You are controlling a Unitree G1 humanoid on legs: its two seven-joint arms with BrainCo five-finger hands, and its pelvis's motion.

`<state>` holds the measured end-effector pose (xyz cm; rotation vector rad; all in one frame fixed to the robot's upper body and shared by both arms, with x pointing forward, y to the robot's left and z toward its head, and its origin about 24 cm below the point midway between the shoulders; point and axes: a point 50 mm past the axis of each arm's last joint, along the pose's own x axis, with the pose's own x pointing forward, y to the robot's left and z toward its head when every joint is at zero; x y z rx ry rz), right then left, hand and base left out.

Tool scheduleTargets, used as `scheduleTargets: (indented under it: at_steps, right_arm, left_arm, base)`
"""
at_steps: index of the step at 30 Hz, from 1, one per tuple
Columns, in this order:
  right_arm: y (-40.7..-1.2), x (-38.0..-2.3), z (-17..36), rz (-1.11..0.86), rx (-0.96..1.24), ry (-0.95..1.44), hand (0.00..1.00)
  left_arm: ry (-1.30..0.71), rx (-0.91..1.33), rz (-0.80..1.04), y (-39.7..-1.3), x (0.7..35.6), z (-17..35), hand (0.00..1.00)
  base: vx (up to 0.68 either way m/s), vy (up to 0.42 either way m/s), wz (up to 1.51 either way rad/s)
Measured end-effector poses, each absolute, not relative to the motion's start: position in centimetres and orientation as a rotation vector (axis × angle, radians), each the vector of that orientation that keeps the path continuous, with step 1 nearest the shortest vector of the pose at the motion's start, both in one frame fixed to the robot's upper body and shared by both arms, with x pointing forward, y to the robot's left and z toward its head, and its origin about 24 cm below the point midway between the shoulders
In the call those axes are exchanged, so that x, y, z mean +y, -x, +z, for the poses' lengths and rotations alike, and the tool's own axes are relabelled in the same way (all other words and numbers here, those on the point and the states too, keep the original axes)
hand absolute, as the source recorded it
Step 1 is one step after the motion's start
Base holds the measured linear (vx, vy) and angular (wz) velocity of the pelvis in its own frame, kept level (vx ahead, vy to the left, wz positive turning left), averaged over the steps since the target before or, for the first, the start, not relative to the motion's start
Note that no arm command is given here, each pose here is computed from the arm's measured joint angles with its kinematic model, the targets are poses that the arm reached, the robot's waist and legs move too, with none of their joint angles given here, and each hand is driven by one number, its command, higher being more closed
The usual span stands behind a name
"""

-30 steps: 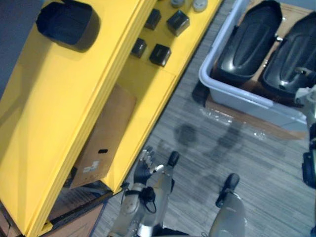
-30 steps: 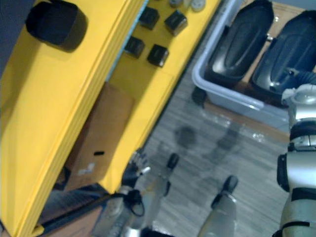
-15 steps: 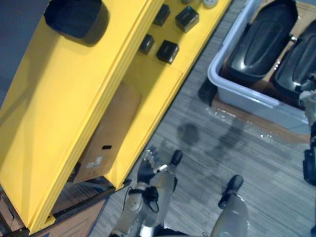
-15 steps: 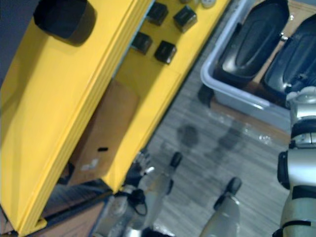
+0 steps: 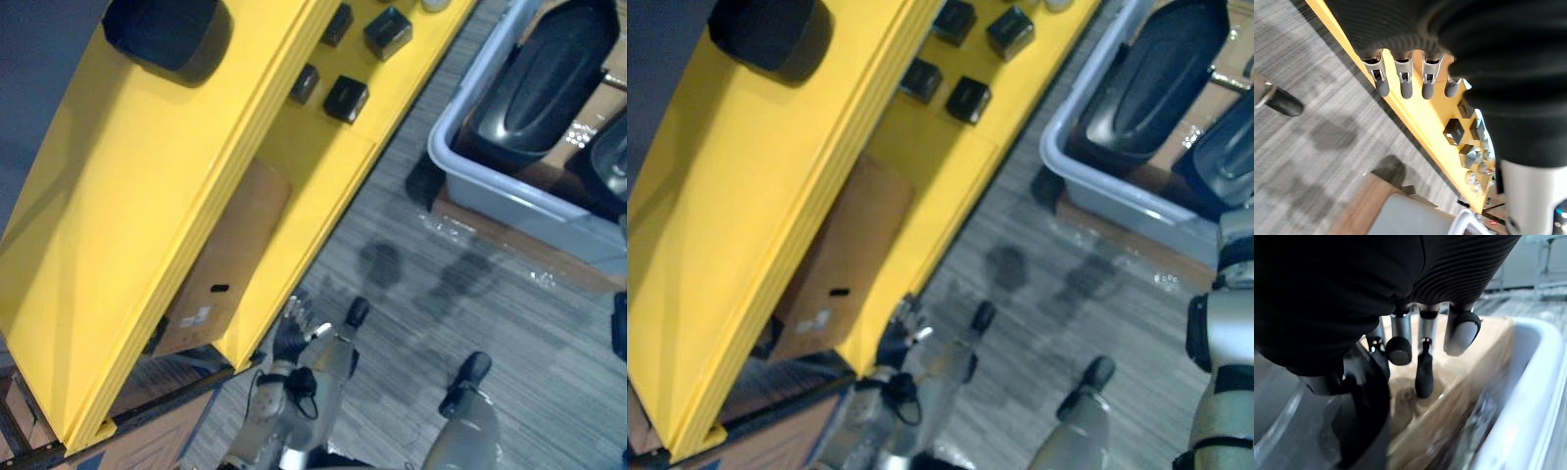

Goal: Walk over and take plastic housings, then place them on the shelf

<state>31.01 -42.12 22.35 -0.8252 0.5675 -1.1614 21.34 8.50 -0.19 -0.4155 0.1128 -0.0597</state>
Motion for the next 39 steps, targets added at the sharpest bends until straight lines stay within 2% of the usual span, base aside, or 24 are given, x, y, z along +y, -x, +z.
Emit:
scheduleTargets:
  at_steps: [3, 12, 13, 14, 20, 24, 27, 33, 39]
  right_arm:
    - [-30.3, -42.7, 22.0, -1.177, 0.603, 0.822, 1.0]
    - [-30.1, -43.2, 21.7, -1.221, 0.474, 0.72, 1.0]
    - [-31.4, -41.9, 23.6, -1.248, 0.22, 0.752, 1.0]
    - [-31.7, -41.3, 24.2, -1.246, 0.144, 0.768, 1.0]
    - [-32.6, -39.3, 24.8, -1.228, -0.028, 0.742, 1.0]
    - [-33.8, -34.9, 19.9, -1.093, -0.08, 0.796, 1.0]
    - [-33.5, -33.0, 17.8, -1.014, -0.123, 0.833, 1.0]
    - [-32.0, -29.2, 15.1, -0.848, -0.207, 0.893, 1.0]
    - [-31.5, -25.7, 13.2, -0.58, -0.237, 0.969, 1.0]
  left_arm:
    - [0.408, 0.085, -0.066, -21.5, 9.0, 0.4, 0.0]
    - [0.416, -0.021, 0.0, -21.2, 12.1, 2.3, 0.0]
    - [0.408, -0.117, 0.017, -20.9, 13.7, 4.1, 0.0]
    - [0.397, -0.139, 0.015, -20.8, 13.9, 4.5, 0.0]
    - [0.367, -0.194, 0.006, -20.8, 14.3, 5.7, 0.0]
    - [0.325, -0.272, 0.028, -20.7, 16.0, 7.4, 0.0]
    - [0.302, -0.275, 0.011, -20.7, 16.1, 7.7, 0.0]
    - [0.205, -0.235, -0.156, -20.3, 14.9, 8.4, 0.0]
    - [-0.01, -0.063, -0.332, -21.8, 14.4, 7.5, 0.0]
  base:
    - [0.01, -0.004, 0.08]
    - [0.01, -0.005, 0.0]
    - [0.09, -0.065, -0.28]
    - [0.09, -0.083, -0.33]
    - [0.04, -0.041, -0.08]
    - [0.07, -0.07, -0.18]
    - [0.08, -0.047, -0.05]
    - [0.07, -0.004, -0.04]
    - [0.01, 0.014, -0.22]
